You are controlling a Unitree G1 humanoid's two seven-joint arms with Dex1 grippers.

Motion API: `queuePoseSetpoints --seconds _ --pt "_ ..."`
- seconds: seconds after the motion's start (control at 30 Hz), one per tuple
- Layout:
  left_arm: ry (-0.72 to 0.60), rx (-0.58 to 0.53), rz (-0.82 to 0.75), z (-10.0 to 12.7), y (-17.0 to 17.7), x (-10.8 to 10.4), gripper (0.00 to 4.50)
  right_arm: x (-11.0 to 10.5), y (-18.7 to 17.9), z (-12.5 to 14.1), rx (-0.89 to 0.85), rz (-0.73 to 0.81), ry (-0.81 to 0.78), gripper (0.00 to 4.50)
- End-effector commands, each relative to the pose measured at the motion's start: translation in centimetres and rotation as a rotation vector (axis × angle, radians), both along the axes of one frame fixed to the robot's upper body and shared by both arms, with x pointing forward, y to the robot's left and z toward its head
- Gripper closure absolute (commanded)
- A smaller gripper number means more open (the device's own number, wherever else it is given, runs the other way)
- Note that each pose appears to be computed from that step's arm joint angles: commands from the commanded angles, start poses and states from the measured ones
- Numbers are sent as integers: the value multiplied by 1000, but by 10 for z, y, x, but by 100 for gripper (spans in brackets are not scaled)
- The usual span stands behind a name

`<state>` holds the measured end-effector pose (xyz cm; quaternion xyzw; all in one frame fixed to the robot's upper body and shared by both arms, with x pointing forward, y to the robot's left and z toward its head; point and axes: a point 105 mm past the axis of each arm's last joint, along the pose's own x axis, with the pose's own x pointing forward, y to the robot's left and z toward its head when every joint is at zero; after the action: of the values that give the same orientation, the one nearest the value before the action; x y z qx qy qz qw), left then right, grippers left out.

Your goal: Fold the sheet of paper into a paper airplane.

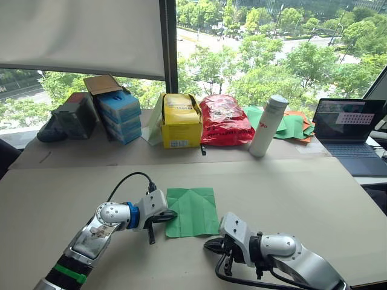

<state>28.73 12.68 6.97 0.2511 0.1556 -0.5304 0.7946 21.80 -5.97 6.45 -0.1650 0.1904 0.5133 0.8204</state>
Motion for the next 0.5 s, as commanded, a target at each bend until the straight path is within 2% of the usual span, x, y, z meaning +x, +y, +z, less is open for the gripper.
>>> queuePoseSetpoints --seconds 0.03,0.13,0.33,0.5 --pt "130 70 -25 -29 6 -15 450 0 0 -6 -19 -106 -33 443" --pt "137 82 -46 -29 6 -14 450 6 -9 -7 -23 -264 -76 443" --pt "147 99 -74 -29 8 -11 450 7 -13 -8 25 -461 -115 443" --pt "142 97 -77 -29 6 -7 450 21 -15 -5 90 -545 -152 443"
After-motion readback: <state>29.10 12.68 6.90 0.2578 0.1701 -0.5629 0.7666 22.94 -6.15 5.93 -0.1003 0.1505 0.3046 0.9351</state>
